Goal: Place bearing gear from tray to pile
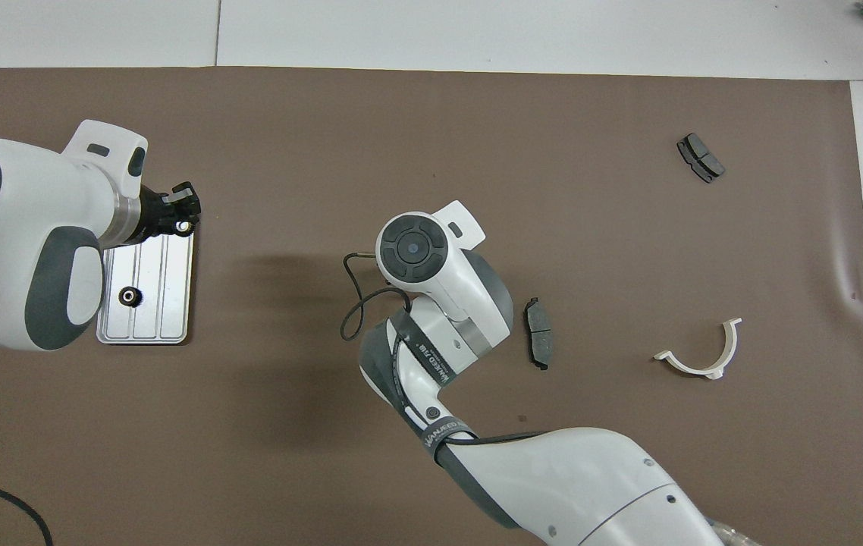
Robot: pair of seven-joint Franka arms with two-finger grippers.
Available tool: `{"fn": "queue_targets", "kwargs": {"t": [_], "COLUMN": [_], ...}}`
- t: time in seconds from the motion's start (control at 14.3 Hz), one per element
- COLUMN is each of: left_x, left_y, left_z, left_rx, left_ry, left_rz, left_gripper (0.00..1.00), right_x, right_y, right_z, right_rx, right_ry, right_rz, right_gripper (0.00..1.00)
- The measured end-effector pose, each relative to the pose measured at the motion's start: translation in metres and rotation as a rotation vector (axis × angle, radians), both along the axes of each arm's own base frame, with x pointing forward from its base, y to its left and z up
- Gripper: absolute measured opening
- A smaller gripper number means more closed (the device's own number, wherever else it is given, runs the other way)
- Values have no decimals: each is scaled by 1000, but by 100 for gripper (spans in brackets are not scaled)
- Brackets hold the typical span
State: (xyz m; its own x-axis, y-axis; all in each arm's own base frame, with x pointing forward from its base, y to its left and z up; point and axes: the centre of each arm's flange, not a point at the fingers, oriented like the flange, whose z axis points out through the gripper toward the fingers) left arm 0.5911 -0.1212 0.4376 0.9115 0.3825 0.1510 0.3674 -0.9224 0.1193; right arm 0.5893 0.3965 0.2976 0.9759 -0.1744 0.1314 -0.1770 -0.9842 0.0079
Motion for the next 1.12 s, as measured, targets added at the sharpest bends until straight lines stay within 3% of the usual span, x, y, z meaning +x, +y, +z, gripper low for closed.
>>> {"fn": "queue_targets", "kwargs": {"t": [0.35, 0.63, 0.84, 1.12], "left_x": [-22, -33, -35, -28], "left_y": [-108, -208, -283, -305], "left_z": [-3, -35, -74, -109], "left_rx": [-30, -86, -120, -161], "left_ry": [-47, -56, -46, -94], "left_rz": [-114, -85, -63, -58], "left_gripper": [34, 34, 34, 34], "right_x": [56, 97, 113, 115], "right_y": [-95, -208, -298, -386], "right_z": [32, 37, 33, 24], "right_rx": [4, -24, -49, -63], "right_ry": [-34, -28, -1, 45], "right_rz": [-3, 18, 42, 34], "right_gripper": [24, 24, 24, 24]}}
